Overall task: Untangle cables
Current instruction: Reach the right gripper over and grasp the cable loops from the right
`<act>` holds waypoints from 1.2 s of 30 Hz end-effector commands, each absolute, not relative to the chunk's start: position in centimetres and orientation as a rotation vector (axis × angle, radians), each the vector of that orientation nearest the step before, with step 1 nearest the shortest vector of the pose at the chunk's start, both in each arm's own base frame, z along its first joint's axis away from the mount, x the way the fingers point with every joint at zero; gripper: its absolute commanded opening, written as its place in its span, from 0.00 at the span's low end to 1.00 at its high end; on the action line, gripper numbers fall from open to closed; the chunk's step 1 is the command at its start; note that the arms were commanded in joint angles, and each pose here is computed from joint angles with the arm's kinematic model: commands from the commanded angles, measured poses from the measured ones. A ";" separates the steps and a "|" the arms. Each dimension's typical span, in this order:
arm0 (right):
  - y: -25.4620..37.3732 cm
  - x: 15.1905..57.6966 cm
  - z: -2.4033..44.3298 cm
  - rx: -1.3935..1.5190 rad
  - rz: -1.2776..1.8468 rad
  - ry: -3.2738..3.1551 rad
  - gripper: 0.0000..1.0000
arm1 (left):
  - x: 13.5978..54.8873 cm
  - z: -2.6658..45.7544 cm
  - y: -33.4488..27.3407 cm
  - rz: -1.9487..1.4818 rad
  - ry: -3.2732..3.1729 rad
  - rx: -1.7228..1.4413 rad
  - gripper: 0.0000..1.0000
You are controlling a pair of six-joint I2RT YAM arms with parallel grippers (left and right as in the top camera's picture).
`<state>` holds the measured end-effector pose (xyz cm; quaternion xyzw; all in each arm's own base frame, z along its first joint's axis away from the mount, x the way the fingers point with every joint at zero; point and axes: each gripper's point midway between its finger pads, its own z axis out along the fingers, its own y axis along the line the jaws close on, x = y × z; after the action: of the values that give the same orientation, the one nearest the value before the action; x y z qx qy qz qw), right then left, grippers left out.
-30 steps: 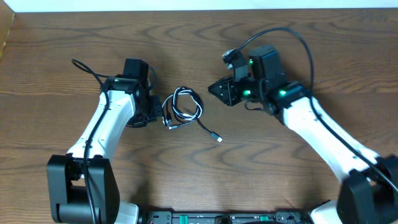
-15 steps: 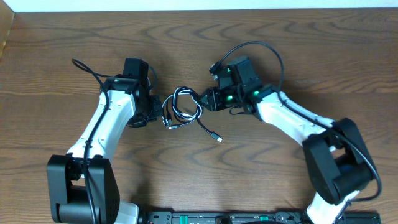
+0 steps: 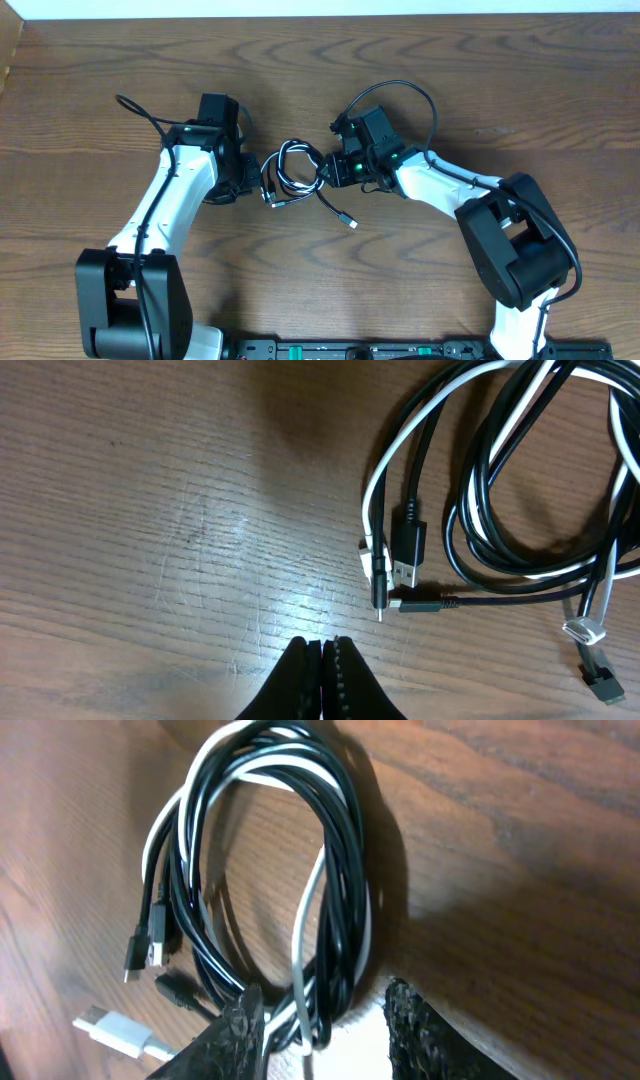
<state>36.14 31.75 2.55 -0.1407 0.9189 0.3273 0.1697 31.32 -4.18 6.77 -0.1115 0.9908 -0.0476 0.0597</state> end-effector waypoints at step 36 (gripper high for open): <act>34.0 36.9 0.6 -0.383 0.529 2.511 0.55 | 31.2 6.1 -3.4 -0.073 2.998 -0.320 0.24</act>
<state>37.37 33.43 2.27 -0.1358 0.9271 0.2088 0.2800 31.47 -3.76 6.39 -0.1107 0.9910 -0.0359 0.0667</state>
